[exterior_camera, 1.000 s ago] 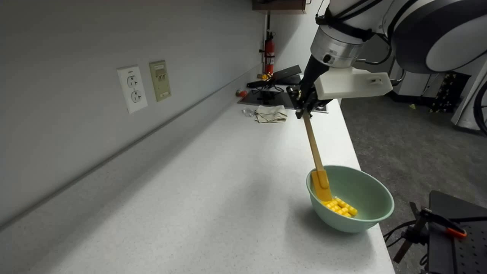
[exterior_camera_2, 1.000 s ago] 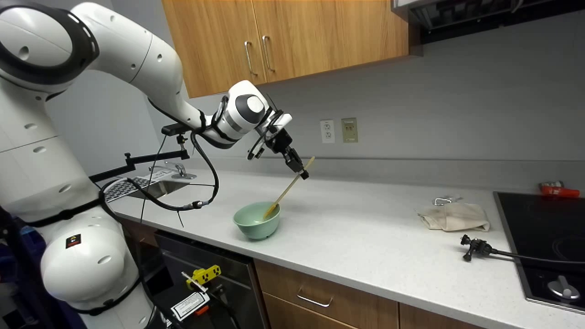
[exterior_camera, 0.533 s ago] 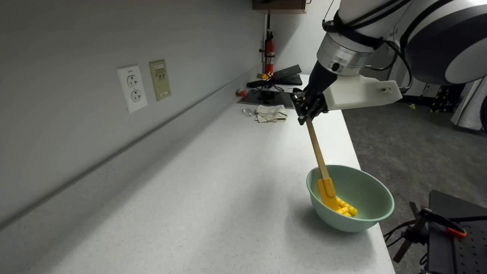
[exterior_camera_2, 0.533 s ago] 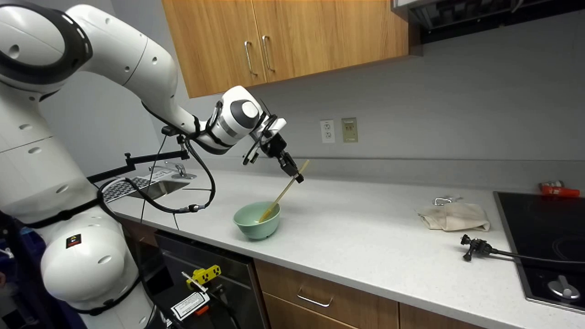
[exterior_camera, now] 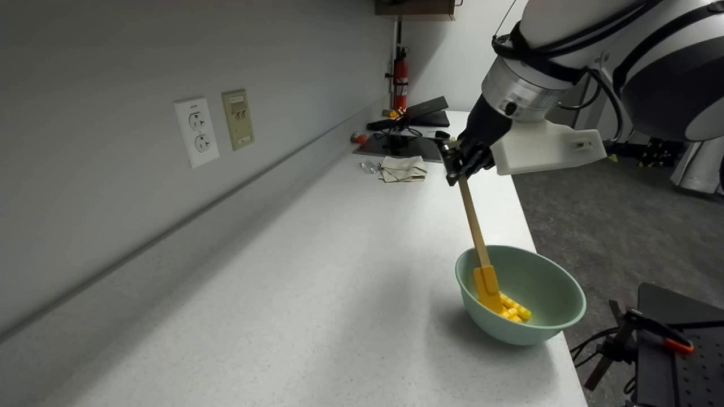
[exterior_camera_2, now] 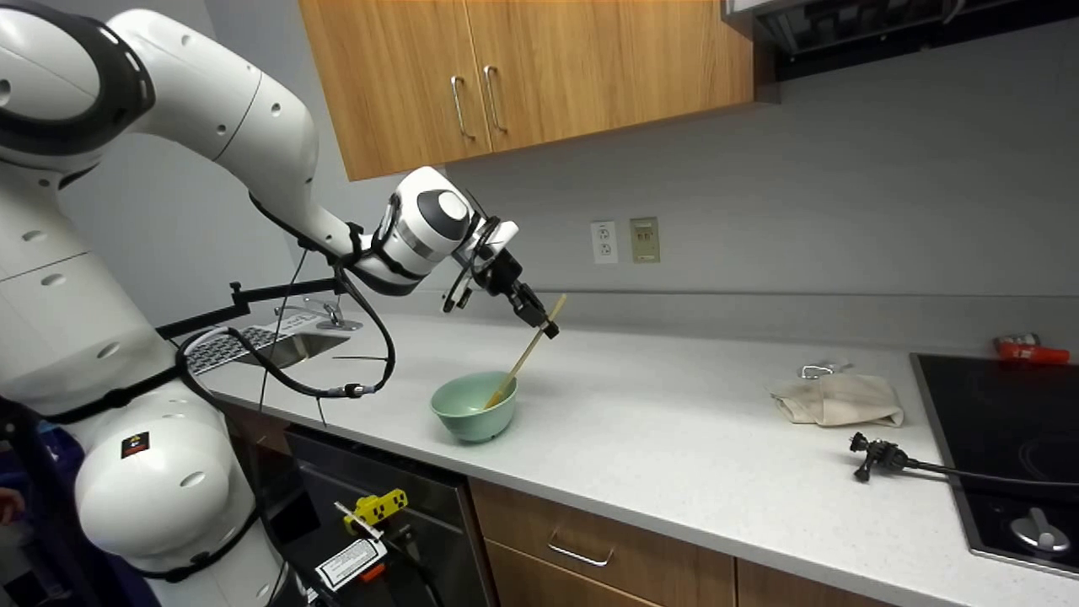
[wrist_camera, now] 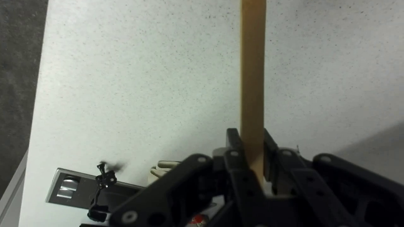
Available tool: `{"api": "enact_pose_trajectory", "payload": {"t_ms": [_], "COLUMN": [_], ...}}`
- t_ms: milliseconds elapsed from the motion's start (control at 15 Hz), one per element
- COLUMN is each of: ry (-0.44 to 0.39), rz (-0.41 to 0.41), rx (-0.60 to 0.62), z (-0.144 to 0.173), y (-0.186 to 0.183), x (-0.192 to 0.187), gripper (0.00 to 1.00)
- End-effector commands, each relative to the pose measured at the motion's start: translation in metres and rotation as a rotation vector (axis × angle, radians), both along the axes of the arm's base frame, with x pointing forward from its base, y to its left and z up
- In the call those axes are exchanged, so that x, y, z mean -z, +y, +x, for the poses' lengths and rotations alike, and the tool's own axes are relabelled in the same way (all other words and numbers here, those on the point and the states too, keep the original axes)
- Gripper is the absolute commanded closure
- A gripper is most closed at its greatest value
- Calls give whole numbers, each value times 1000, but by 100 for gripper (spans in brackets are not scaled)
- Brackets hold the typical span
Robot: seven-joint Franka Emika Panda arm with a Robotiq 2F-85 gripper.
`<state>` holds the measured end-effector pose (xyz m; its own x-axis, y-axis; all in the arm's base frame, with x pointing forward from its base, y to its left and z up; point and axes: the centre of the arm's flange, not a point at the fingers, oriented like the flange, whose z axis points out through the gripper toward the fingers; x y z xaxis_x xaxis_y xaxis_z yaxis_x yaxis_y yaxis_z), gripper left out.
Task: Use the spatula to mix the contents of the bowl
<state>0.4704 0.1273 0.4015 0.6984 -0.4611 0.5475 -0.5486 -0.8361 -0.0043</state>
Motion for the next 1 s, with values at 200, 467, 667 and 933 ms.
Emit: {"api": "enact_pose_trajectory", "payload": {"t_ms": [200,467,667,933], "ry": [-126,-209,-274,-284], "rz": [31,4,-22,-61], "rx": [-7,-6,0,-29], "z": [-6,-13,-25,-36], "y": [10,8,8,7], "x": [-9,-22,-36,-45], "gripper": [96,96,96,96]}}
